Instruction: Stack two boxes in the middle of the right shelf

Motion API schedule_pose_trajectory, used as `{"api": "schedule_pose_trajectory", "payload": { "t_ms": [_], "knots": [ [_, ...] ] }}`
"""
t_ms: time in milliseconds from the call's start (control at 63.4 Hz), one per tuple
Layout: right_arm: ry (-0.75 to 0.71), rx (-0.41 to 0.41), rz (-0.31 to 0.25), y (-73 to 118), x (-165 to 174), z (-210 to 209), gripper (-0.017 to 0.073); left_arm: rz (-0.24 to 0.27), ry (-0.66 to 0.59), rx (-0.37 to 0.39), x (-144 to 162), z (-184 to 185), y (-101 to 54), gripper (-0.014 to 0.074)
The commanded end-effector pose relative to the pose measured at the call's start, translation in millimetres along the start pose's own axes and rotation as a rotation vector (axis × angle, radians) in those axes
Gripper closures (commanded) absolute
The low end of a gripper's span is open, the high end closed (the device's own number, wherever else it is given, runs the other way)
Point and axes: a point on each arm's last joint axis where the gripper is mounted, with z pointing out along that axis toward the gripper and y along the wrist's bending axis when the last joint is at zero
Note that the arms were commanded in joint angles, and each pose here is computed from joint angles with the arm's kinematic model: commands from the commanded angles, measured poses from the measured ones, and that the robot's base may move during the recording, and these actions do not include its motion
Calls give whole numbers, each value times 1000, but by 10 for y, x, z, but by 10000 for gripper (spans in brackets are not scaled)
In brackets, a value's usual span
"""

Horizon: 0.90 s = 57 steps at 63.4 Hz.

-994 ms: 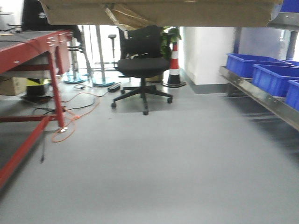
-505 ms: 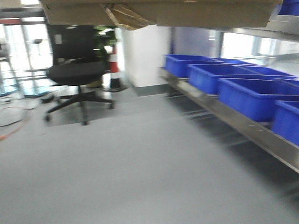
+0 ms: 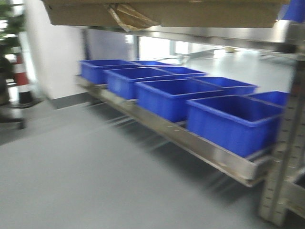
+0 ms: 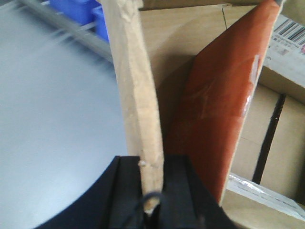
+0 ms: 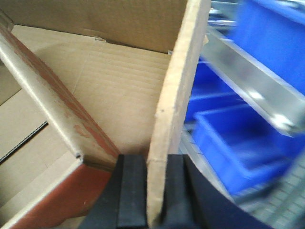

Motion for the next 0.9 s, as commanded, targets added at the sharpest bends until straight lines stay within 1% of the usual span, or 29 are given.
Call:
{"api": "schedule_pose_trajectory", "payload": {
  "t_ms": [0, 884],
  "knots": [
    [-96, 11, -17, -2, -112, -93, 713, 4, -55, 8, -46, -65, -6, 705],
    [-96, 11, -17, -2, -112, -93, 713, 4, -55, 8, -46, -65, -6, 705]
  ]
}}
